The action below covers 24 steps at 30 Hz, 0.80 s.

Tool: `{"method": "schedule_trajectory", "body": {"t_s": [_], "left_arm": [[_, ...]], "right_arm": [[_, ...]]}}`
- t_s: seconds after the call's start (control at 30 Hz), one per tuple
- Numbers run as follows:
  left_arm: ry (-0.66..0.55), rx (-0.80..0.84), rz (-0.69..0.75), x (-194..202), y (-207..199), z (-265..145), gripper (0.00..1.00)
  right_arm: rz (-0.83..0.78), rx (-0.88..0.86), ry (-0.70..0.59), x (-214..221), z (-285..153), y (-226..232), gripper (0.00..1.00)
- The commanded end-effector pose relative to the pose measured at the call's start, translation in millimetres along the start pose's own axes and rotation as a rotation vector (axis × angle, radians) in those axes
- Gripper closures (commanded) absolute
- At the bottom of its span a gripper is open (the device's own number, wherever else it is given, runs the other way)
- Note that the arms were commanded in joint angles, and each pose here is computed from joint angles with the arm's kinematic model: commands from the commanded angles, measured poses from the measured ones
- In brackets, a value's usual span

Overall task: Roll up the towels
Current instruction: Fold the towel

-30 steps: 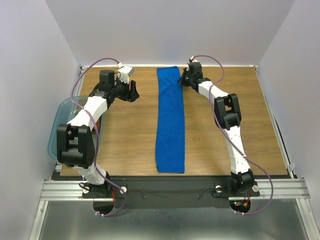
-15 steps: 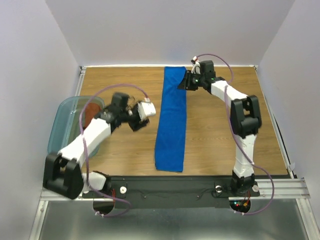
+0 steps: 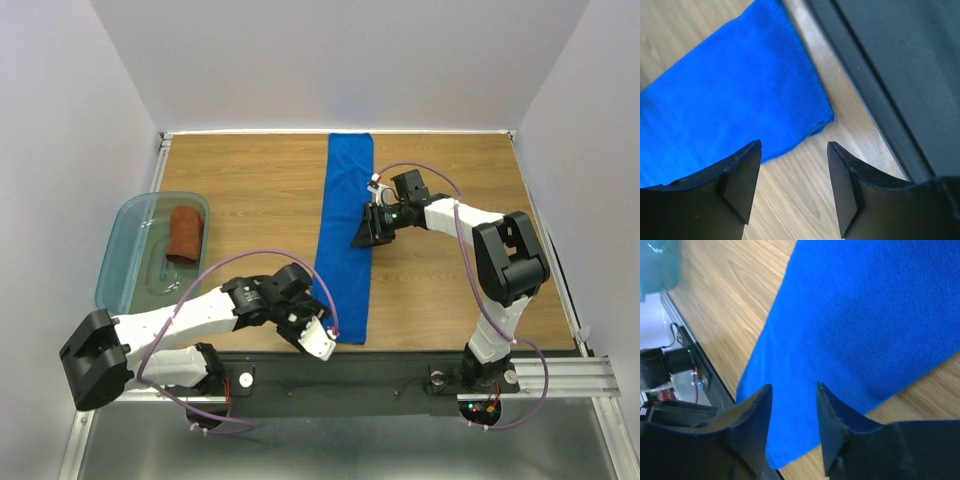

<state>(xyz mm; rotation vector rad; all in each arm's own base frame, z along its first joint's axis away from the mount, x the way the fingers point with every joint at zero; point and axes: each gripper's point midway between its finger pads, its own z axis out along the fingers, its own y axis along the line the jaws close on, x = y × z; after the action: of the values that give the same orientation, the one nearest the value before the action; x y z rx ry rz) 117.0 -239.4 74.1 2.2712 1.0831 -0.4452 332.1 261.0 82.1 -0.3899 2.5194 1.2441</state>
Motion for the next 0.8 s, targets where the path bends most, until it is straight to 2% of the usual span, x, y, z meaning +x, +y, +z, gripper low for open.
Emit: {"method": "schedule_trajectory", "body": {"t_s": [0.0,0.03,0.2,0.37,0.53,0.77], "left_arm": [[0.015,0.021,0.121,-7,-3,14,0.34],[0.016,0.019,0.151,-9,-2,18,0.35],[0.046,0.062,0.202,-8,-11,38,0.36],[0.015,0.027,0.151,-25,3,48,0.38],[0.007,0.064,0.101,-27,1,61,0.42],[0.056,0.101,0.035,-14,-6,74,0.5]], "right_arm": [[-0.106,-0.025,-0.029,-9,-17,16,0.5],[-0.112,-0.026,-0.027,-8,-18,16,0.47],[-0.133,-0.037,-0.023,-9,-20,20,0.45],[-0.125,-0.034,-0.008,-6,-17,16,0.45],[-0.117,-0.033,0.001,-3,-15,13,0.45],[-0.115,-0.013,-0.001,-4,-15,9,0.45]]}}
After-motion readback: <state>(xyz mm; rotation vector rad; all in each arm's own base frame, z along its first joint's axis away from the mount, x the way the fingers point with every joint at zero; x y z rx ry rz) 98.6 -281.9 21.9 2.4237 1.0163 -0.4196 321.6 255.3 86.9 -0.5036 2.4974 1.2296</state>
